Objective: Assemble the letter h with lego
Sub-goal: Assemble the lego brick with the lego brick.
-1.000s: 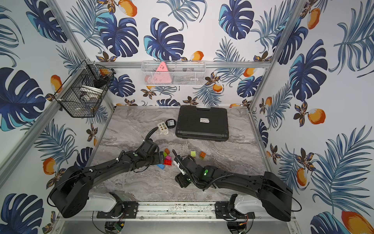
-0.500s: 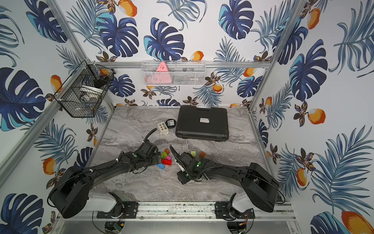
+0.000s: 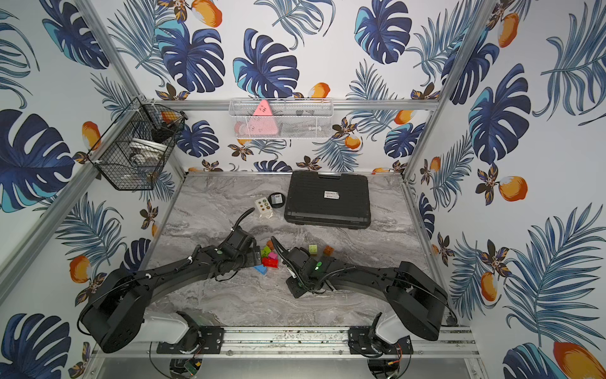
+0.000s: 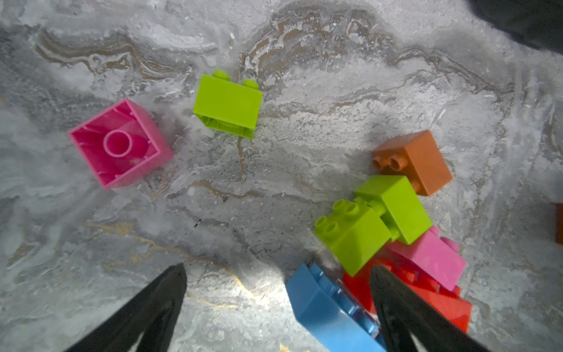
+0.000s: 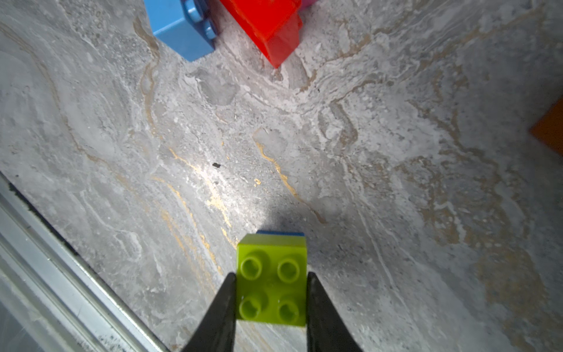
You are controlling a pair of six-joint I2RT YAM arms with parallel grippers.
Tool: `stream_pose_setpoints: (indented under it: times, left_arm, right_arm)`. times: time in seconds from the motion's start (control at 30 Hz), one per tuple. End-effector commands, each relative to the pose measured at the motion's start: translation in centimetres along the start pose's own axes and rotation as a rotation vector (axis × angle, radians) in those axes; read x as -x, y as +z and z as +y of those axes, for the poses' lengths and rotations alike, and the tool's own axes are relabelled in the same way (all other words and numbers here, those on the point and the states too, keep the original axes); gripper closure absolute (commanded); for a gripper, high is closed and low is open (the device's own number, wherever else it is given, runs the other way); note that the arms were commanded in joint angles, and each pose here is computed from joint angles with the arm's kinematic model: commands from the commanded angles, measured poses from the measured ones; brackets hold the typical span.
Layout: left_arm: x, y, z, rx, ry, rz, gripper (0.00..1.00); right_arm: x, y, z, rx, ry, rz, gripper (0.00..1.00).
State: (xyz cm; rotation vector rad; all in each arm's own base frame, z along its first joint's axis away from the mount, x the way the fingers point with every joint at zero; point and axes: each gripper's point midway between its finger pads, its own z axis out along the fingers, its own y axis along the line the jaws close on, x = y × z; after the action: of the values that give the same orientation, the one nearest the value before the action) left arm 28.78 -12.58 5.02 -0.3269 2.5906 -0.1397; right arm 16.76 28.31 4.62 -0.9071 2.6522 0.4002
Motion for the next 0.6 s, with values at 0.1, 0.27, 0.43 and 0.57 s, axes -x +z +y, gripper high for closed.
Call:
stream_pose_setpoints:
  times: [0.1, 0.27, 0.43, 0.57]
  left_arm:
    - [0.3, 0.0, 0.4, 0.020, -0.007, -0.013, 0.01]
    - [0.2, 0.0, 0.5, 0.023, -0.007, -0.015, 0.01]
    - [0.2, 0.0, 0.6, 0.026, -0.009, -0.017, 0.01]
    - [0.2, -0.1, 0.7, 0.028, -0.011, -0.023, 0.01]
  right_arm:
    - [-1.5, -0.8, -0.9, -0.058, 0.034, 0.033, 0.70]
    - [-1.8, -0.8, -1.3, -0.086, 0.048, 0.047, 0.70]
    - [-2.4, -0.4, -1.1, -0.092, 0.039, 0.086, 0.69]
    - [-3.1, -0.4, -0.9, -0.097, 0.043, 0.097, 0.70]
